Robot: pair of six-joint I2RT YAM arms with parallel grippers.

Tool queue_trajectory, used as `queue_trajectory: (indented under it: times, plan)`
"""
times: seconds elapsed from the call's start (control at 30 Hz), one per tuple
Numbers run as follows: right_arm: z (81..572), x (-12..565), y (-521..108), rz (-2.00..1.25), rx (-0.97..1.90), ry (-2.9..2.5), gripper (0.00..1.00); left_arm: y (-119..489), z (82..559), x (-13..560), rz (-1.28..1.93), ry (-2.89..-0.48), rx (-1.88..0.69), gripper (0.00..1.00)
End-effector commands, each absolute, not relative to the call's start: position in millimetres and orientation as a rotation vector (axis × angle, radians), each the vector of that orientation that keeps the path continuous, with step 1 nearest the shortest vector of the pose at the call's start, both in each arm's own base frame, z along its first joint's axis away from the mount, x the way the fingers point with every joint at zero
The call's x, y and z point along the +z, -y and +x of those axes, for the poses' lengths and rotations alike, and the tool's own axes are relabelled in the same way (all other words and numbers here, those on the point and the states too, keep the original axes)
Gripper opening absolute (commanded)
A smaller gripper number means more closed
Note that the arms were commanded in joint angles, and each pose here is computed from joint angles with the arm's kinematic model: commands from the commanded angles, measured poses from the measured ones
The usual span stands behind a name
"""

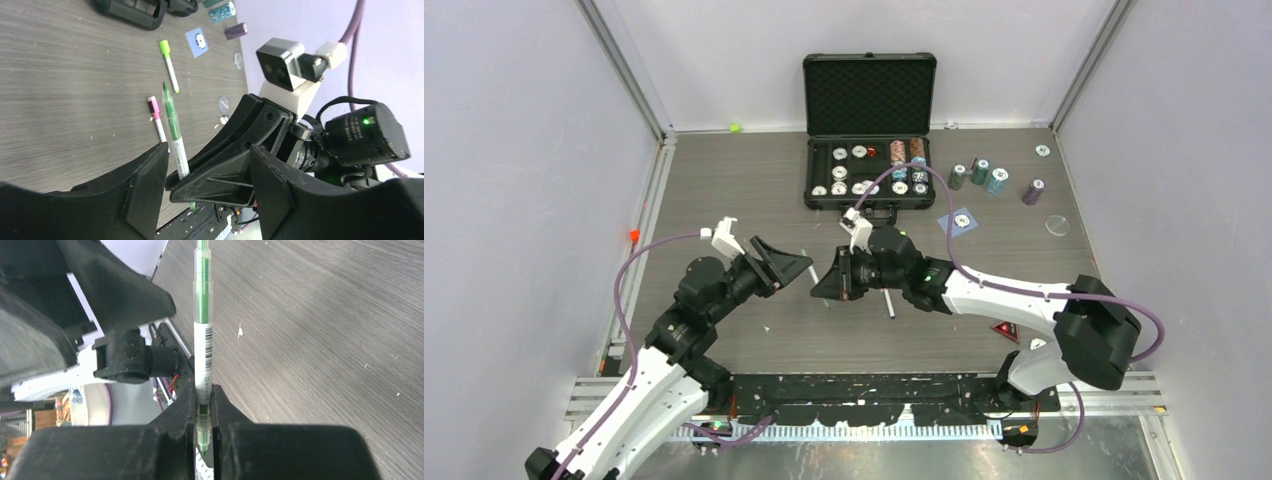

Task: Insert the pens into the pen caps

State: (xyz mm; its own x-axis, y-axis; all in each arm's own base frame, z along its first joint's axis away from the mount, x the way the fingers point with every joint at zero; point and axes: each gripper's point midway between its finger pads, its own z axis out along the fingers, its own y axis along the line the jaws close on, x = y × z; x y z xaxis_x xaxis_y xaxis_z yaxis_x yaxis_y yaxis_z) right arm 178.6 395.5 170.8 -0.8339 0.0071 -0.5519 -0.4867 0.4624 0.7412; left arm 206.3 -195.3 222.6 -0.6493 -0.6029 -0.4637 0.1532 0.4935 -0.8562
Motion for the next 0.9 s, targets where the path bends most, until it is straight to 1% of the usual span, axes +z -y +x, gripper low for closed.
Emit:
queue_trajectory:
  times: [0.0, 0.23, 0.33, 0.4, 0.47, 0.5, 0.57, 0.63, 0.67, 0.7, 0.73, 0.77, 0.8, 0.87]
  plan:
    - [162, 212, -391, -0.544, 1.457, -2.048, 0.0, 194, 202, 260, -0.273, -1.83, -1.246, 0.61]
    - [144, 232, -390, -0.63, 1.542, -1.962, 0.01, 202, 199, 267, -0.215, -1.797, -1.306, 0.55]
    - [139, 236, -391, -0.652, 1.554, -1.952, 0.0, 211, 197, 271, -0.165, -1.788, -1.356, 0.47]
    - [136, 236, -392, -0.668, 1.561, -1.949, 0.0, 215, 197, 274, -0.145, -1.778, -1.381, 0.4]
    - [133, 237, -392, -0.679, 1.566, -1.946, 0.0, 217, 198, 272, -0.138, -1.789, -1.388, 0.28]
    - [132, 237, -392, -0.687, 1.569, -1.942, 0.01, 218, 198, 272, -0.138, -1.789, -1.393, 0.21]
    - [130, 239, -392, -0.69, 1.57, -1.935, 0.0, 218, 198, 270, -0.142, -1.792, -1.39, 0.02]
    - [134, 241, -391, -0.666, 1.549, -1.934, 0.01, 217, 199, 266, -0.152, -1.808, -1.38, 0.0]
    - [136, 241, -390, -0.653, 1.534, -1.936, 0.1, 217, 199, 264, -0.157, -1.817, -1.375, 0.0]
    - [139, 242, -388, -0.639, 1.515, -1.936, 0.29, 216, 200, 263, -0.165, -1.82, -1.369, 0.0]
    - [141, 243, -387, -0.629, 1.499, -1.934, 0.44, 216, 201, 262, -0.172, -1.826, -1.363, 0.0]
    - [144, 244, -386, -0.616, 1.483, -1.933, 0.54, 215, 201, 260, -0.18, -1.831, -1.358, 0.0]
    - [147, 246, -386, -0.607, 1.467, -1.929, 0.6, 215, 202, 260, -0.185, -1.834, -1.354, 0.0]
    - [151, 250, -386, -0.597, 1.446, -1.921, 0.63, 215, 202, 259, -0.193, -1.839, -1.354, 0.0]
